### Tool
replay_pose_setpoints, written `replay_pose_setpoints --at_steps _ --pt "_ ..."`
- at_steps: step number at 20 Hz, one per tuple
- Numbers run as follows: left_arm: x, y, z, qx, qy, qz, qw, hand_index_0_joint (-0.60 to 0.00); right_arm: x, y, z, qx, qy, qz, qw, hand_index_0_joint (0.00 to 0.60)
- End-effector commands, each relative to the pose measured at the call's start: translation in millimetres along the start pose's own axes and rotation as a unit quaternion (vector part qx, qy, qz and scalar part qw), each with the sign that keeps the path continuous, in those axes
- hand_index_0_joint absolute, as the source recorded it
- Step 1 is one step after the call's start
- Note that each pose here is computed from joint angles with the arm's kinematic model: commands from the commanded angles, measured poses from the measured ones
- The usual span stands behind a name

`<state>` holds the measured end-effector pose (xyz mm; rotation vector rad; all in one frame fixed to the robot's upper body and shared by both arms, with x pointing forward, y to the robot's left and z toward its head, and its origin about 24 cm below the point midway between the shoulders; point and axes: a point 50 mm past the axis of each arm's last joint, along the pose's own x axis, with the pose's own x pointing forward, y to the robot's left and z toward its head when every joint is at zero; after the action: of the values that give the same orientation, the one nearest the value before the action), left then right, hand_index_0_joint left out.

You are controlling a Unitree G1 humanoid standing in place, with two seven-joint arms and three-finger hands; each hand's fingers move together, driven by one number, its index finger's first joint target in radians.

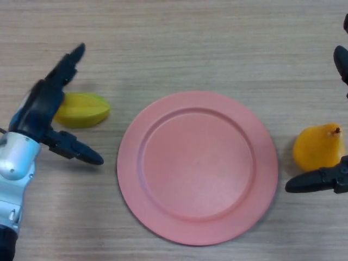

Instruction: Pick up the yellow starfruit and place it on the plate

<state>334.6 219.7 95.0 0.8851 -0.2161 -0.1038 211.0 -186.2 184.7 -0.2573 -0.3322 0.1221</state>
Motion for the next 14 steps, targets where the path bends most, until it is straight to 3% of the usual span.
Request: replay_pose_setpoints --at_steps 1,2,3,4,8,12,14 --pt "5.6 41 18 0.046 -0.078 0.09 0.992 -0.3 -4 -9.1 26 -0.034 -0.075 -0.02 0.9964 0.0" --pt "5.4 39 15 0.06 -0.071 0.09 0.992 -0.4 -5 -9.1 26 -0.034 -0.076 -0.02 0.9964 0.0" --pt "1.7 36 11 0.08 -0.048 0.086 0.992 -0.543 -6 -10.2 27 -0.034 -0.076 -0.021 0.9963 0.0" --pt "-0.7 34 8 0.09 -0.036 0.081 0.992 -0.6 -6 -10.9 27 -0.035 -0.075 -0.023 0.9963 0.0" --pt "-3.8 30 7 0.099 -0.025 0.072 0.992 -0.6 -8 -10.9 27 -0.037 -0.072 -0.021 0.9965 0.0" --pt "-4.4 41 10 0.109 -0.04 0.113 0.987 -0.6 -8 -12.4 28 -0.044 -0.074 -0.022 0.9961 0.0" --pt "-4.3 50 13 0.131 -0.051 0.149 0.979 -0.6 -9 -13.1 28 -0.041 -0.072 -0.02 0.9964 0.0"
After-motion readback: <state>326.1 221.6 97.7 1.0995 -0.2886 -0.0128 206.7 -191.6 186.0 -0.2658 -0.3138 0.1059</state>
